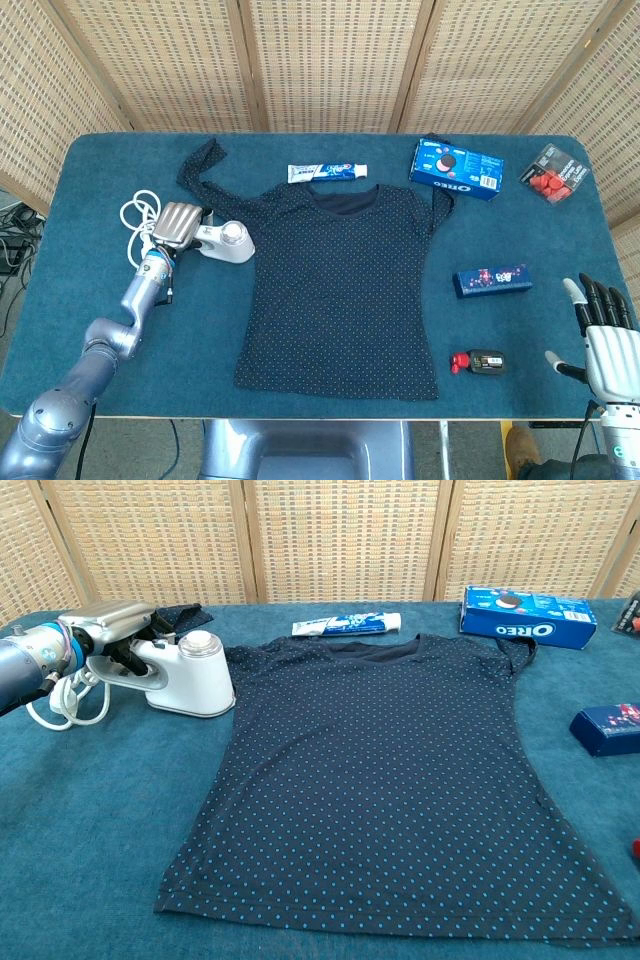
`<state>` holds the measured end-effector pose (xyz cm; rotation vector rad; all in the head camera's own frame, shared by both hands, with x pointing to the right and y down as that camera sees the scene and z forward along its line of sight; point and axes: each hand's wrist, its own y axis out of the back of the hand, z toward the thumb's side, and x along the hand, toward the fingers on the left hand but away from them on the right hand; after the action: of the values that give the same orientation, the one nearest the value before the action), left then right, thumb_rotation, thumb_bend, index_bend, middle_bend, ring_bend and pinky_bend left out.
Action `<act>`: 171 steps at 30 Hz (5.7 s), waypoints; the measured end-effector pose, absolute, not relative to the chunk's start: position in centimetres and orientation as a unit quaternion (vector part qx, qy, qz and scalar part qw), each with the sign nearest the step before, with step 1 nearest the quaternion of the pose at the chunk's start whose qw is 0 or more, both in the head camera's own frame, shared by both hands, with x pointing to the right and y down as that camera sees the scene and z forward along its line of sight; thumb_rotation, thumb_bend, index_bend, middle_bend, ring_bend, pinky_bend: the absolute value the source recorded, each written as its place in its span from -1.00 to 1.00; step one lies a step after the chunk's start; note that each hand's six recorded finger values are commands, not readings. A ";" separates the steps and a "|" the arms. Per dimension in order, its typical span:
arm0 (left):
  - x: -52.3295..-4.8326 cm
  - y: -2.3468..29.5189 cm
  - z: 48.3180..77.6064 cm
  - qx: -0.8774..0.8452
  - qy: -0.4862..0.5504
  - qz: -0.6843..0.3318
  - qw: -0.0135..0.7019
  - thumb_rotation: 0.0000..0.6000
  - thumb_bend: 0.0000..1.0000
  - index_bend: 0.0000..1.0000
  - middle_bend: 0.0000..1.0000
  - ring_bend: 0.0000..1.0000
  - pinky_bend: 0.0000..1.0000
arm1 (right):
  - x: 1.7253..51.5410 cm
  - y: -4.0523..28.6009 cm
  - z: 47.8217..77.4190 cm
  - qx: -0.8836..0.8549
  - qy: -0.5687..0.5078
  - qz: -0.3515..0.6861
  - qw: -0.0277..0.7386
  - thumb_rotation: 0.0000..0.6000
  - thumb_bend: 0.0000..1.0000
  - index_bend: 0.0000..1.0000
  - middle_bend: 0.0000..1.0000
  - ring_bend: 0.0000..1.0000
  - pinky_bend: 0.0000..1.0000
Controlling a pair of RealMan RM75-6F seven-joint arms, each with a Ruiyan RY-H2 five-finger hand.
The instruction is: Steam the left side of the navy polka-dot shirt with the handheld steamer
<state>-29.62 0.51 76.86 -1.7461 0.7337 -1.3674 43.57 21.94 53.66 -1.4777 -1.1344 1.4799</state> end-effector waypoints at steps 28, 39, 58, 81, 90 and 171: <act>-28.1 2.0 70.3 -0.759 0.326 -0.374 0.421 1.00 0.46 1.00 0.83 0.63 0.88 | 43.1 22.1 53.1 -0.580 -0.447 0.568 0.375 1.00 -1.00 -0.95 -1.00 -1.00 -1.00; -19.3 3.7 70.3 -0.804 0.278 -0.330 0.409 1.00 0.46 1.00 0.83 0.63 0.88 | 43.7 21.9 53.0 -0.576 -0.454 0.572 0.369 1.00 -1.00 -0.95 -1.00 -1.00 -1.00; -15.0 1.3 74.9 -0.780 0.266 -0.404 0.398 1.00 0.46 1.00 0.83 0.63 0.88 | 45.2 21.3 53.8 -0.564 -0.459 0.588 0.353 1.00 -1.00 -0.94 -1.00 -1.00 -1.00; -13.7 2.1 77.4 -0.778 0.271 -0.435 0.364 1.00 0.46 1.00 0.83 0.63 0.88 | 45.2 21.3 53.9 -0.571 -0.459 0.586 0.347 1.00 -1.00 -0.94 -1.00 -1.00 -1.00; -13.6 2.8 77.5 -0.783 0.263 -0.429 0.365 1.00 0.46 1.00 0.83 0.63 0.88 | 45.2 21.4 53.7 -0.572 -0.460 0.584 0.346 1.00 -1.00 -0.95 -1.00 -1.00 -1.00; -10.0 17.0 73.0 -0.846 0.057 -0.226 0.480 1.00 0.46 1.00 0.83 0.63 0.88 | 44.4 21.7 53.1 -0.584 -0.461 0.569 0.350 1.00 -1.00 -0.95 -1.00 -1.00 -1.00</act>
<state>-10.00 17.01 73.03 -2.0629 0.1396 -0.5508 44.36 21.74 53.07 -1.5125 -1.1938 1.4752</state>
